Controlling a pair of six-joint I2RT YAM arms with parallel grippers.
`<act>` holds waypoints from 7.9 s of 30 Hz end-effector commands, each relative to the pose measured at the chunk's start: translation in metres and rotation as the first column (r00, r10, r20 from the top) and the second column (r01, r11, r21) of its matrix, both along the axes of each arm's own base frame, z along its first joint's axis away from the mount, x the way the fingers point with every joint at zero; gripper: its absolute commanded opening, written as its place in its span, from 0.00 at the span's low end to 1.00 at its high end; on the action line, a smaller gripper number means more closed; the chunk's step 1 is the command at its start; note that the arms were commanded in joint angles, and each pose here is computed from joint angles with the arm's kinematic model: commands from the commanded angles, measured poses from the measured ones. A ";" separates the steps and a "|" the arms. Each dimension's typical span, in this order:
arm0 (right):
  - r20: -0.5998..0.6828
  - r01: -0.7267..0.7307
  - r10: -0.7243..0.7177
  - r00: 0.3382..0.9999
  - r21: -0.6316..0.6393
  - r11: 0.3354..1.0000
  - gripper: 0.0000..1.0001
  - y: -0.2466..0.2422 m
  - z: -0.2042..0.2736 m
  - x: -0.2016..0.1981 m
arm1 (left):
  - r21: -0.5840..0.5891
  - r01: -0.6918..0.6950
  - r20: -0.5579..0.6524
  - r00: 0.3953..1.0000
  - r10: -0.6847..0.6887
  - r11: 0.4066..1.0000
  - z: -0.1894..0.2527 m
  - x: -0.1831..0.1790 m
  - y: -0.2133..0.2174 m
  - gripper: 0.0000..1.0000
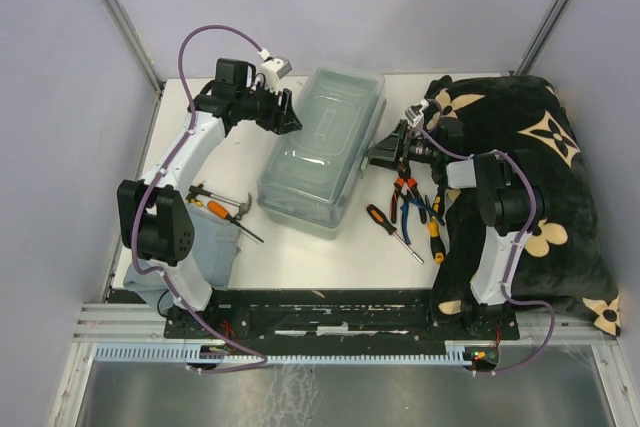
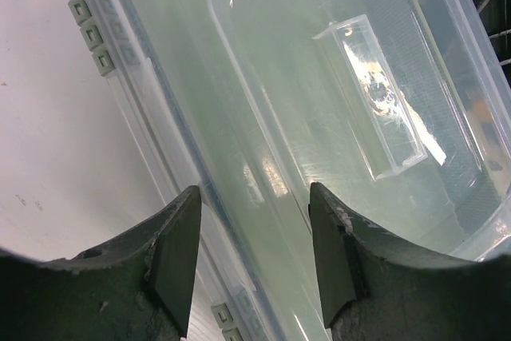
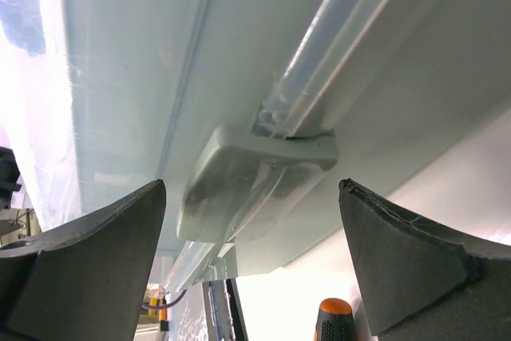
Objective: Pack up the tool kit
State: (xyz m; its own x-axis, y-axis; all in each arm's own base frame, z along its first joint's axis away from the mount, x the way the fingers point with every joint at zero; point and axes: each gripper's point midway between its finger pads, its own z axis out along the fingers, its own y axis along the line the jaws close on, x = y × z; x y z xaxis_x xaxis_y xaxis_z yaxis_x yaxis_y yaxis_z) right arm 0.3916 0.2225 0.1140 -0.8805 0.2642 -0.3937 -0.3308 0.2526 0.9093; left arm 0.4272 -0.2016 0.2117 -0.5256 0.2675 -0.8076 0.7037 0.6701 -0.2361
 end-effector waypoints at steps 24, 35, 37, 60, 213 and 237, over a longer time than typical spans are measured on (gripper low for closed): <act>-0.022 -0.088 0.089 0.996 0.073 0.993 0.83 0.033 0.008 0.011 | 0.099 0.127 -0.240 0.966 -0.101 0.987 -0.076 -0.039 -0.001 0.31; 0.062 -0.169 0.165 0.984 0.071 0.983 0.81 0.053 0.031 0.000 | 0.107 0.145 -0.265 0.958 -0.112 0.984 -0.082 -0.045 -0.004 0.31; 0.046 -0.154 0.149 0.988 0.143 0.978 0.84 0.055 0.040 0.002 | 0.108 0.148 -0.266 0.957 -0.115 0.983 -0.083 -0.045 -0.004 0.31; -0.011 -0.090 0.092 0.996 0.132 0.987 0.78 0.059 0.025 0.014 | 0.110 0.170 -0.282 0.950 -0.133 0.979 -0.086 -0.051 -0.009 0.28; -0.068 0.409 -0.463 0.884 -0.370 0.834 0.92 -0.068 0.068 -0.139 | 0.022 -0.213 -0.315 0.926 0.209 0.977 -0.064 -0.013 0.009 0.67; -0.025 0.412 -0.424 0.905 -0.187 0.892 0.92 -0.022 0.097 -0.110 | -0.029 -0.233 -0.382 0.901 0.205 0.972 -0.075 -0.002 0.014 0.77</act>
